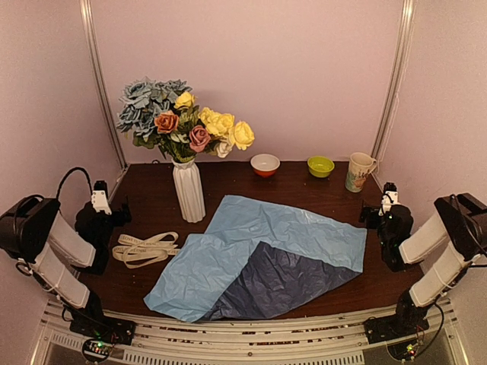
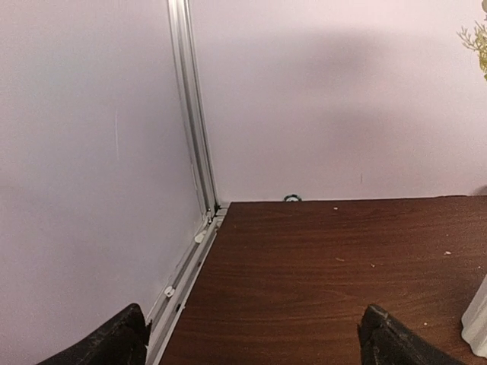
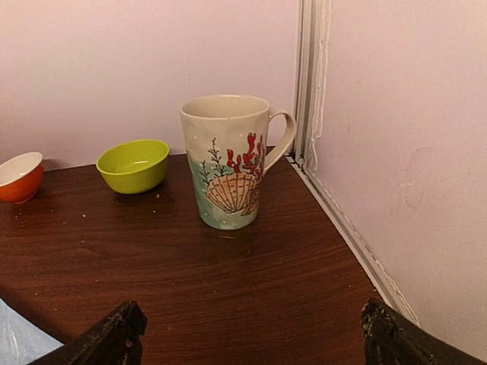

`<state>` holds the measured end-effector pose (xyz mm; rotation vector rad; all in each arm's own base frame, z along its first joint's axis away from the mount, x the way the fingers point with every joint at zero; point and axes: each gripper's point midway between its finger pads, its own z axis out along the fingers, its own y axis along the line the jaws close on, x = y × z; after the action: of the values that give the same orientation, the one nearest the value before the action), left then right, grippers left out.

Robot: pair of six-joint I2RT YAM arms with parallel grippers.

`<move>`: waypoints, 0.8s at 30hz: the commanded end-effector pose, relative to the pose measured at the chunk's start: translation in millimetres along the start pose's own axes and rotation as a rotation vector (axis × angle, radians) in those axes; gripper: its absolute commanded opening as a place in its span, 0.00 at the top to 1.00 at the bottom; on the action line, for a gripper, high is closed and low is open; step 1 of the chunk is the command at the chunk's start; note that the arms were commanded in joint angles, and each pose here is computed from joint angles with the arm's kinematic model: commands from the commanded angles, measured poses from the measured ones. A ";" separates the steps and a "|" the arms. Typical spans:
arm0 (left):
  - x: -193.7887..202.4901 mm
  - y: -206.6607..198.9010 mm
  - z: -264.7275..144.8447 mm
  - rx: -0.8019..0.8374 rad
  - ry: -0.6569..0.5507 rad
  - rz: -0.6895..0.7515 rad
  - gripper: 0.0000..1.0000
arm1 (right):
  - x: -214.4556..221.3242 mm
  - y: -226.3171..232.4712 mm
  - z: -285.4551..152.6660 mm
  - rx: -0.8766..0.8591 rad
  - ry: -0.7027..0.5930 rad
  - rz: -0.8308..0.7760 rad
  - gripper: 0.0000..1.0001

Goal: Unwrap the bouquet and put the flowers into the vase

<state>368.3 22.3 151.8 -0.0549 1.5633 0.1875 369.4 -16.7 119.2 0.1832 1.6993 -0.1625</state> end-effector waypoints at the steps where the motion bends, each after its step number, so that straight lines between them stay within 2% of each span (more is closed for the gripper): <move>1: -5.0 -11.7 7.8 0.055 -0.008 0.023 0.01 | -12.5 2.8 -1.2 -0.021 -0.047 0.035 0.00; 4: -5.4 -21.8 9.2 0.115 -0.010 0.046 0.02 | -14.9 3.7 -0.7 -0.024 -0.058 0.039 0.00; 15: -5.7 -22.0 9.4 0.116 -0.010 0.053 0.02 | -14.4 3.5 -0.9 -0.024 -0.058 0.036 0.00; 24: -4.3 -33.1 11.4 0.178 -0.003 0.079 0.02 | -11.7 4.4 5.5 -0.051 -0.035 0.050 0.00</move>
<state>380.5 -3.2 144.9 0.1099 1.6062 0.1177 372.1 -13.8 128.4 0.1828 1.6626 -0.1202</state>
